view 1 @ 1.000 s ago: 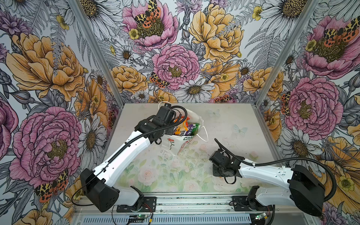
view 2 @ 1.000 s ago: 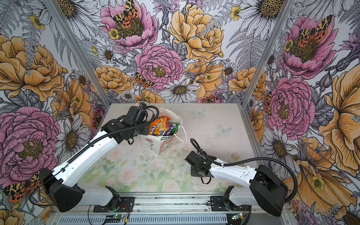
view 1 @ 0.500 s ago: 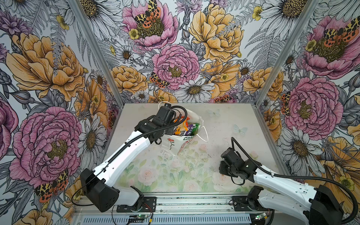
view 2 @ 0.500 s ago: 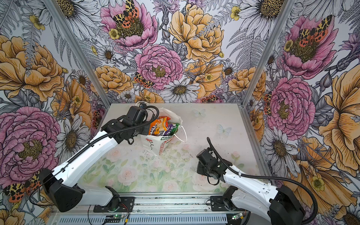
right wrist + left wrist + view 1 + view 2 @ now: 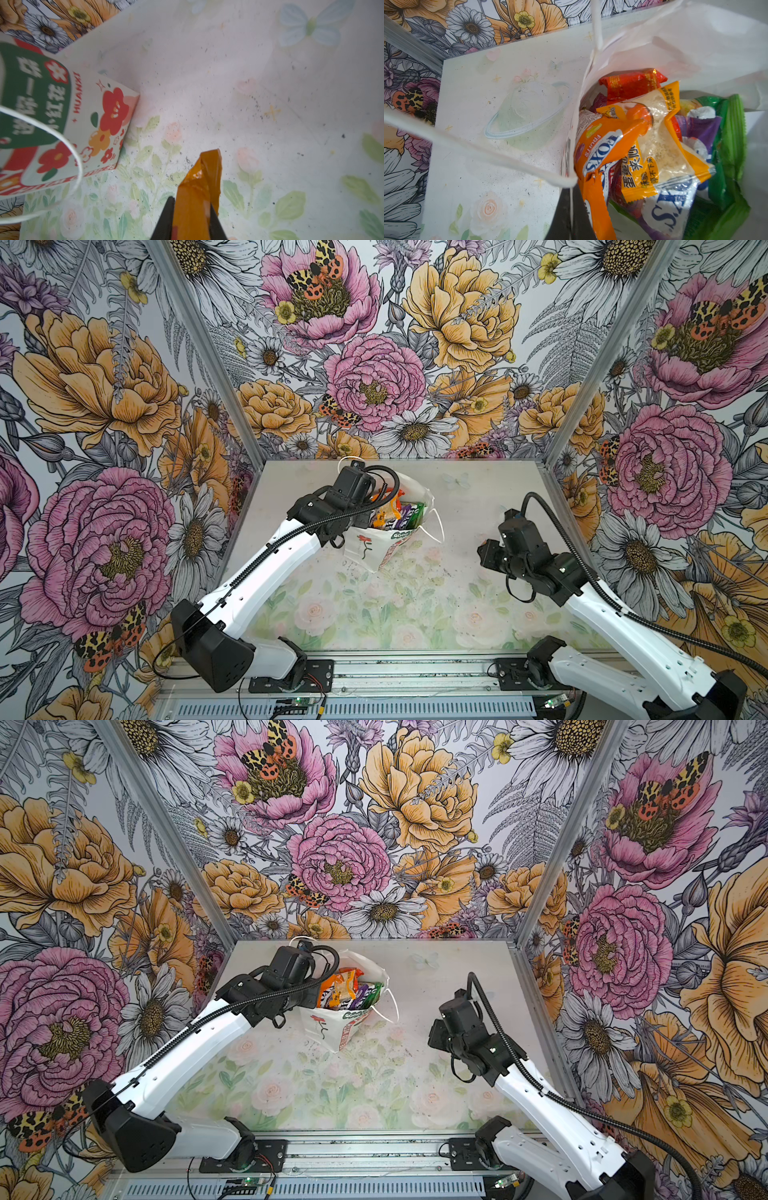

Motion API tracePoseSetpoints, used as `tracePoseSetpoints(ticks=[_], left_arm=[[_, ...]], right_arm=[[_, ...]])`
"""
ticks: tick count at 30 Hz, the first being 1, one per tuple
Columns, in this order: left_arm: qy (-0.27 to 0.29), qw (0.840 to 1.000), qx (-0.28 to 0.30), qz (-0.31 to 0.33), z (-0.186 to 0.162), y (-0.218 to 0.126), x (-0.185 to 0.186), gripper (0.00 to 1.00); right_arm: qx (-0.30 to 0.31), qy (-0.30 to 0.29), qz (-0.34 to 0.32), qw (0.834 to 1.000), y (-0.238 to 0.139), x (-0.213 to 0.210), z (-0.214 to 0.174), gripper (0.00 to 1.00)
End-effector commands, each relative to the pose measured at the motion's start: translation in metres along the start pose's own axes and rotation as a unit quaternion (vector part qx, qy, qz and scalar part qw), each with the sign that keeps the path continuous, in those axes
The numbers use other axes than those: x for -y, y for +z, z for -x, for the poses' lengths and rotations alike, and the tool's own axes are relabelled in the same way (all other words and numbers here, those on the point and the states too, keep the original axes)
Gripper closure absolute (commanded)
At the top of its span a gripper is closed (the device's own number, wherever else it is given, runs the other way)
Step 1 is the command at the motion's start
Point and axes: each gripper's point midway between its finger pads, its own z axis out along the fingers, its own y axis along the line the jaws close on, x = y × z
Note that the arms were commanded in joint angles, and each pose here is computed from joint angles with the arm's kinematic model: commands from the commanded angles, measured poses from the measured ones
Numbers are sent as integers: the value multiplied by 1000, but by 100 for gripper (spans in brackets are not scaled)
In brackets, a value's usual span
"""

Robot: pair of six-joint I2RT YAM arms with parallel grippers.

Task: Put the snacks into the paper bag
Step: 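Lift the orange-gold candy and carry it over the paper bag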

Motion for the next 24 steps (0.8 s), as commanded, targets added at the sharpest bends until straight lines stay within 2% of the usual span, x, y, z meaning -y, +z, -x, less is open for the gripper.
tracePoseSetpoints(ticks=[1,5,9,16,24], left_arm=[[-22,999,38,-10,18,-14,-3,100],[-21,999,38,-9,18,-14,-3,100],[-21,999,41,-13,19,-17,-2,100],[-21,999,44,-9,20,-18,-4,100],[-24,998,49,-7,22,-22,-6,100]], right_arm=[[43,-51,-4,998,-15,-17,40,100],[75,-61,31,995,-27,-52,78,100],[76,-79,72,991,-27,-90,96,100],[66,-142,116,981,-18,-157,96,100],[54,-185,123,973,2,-197,87,100]])
